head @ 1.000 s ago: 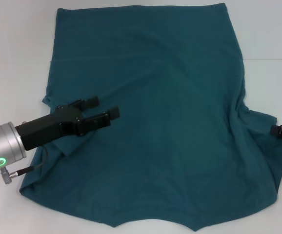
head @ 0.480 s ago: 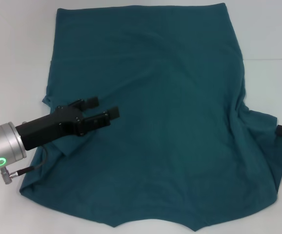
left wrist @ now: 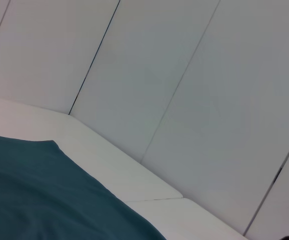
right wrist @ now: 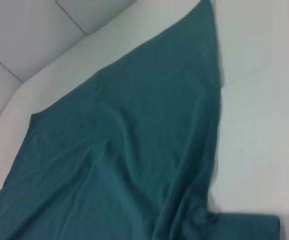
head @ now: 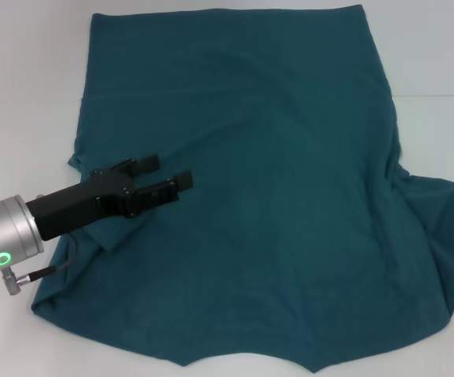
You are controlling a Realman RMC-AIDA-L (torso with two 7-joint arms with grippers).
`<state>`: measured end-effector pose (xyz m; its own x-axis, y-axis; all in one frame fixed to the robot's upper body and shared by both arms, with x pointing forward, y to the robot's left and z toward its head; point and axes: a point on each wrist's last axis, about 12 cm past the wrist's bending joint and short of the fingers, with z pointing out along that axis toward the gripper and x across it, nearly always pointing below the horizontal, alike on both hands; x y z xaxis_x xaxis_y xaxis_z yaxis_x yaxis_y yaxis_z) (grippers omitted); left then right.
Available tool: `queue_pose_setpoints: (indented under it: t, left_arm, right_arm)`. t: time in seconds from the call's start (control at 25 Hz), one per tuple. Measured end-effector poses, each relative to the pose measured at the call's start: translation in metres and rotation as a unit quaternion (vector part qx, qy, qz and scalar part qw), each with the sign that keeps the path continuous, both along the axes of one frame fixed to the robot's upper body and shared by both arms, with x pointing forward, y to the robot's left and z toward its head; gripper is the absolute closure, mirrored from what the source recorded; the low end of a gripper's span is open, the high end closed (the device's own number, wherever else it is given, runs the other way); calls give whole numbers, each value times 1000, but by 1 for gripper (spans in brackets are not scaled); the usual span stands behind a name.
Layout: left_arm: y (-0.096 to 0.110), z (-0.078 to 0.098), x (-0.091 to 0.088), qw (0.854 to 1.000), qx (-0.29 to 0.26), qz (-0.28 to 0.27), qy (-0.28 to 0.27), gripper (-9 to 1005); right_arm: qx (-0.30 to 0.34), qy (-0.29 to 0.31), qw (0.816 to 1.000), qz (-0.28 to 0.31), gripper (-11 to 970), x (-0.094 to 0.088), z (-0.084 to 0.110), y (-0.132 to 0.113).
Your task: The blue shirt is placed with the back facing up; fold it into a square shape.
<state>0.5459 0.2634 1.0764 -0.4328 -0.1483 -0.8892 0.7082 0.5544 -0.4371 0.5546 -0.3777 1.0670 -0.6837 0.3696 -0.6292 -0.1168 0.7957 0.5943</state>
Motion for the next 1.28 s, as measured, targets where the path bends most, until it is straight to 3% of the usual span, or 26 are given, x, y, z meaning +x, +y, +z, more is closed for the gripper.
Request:
queue_pose_setpoints:
  t: [0.48, 1.28]
  left_arm:
    - [0, -1, -1, 1000, -8, 2, 6, 69]
    - [-2, 1, 2, 1000, -7, 0, 5, 69]
  right_arm:
    - [-34, -15, 999, -28, 959, 15, 7, -7]
    - [-60, -33, 998, -18, 960, 33, 23, -9]
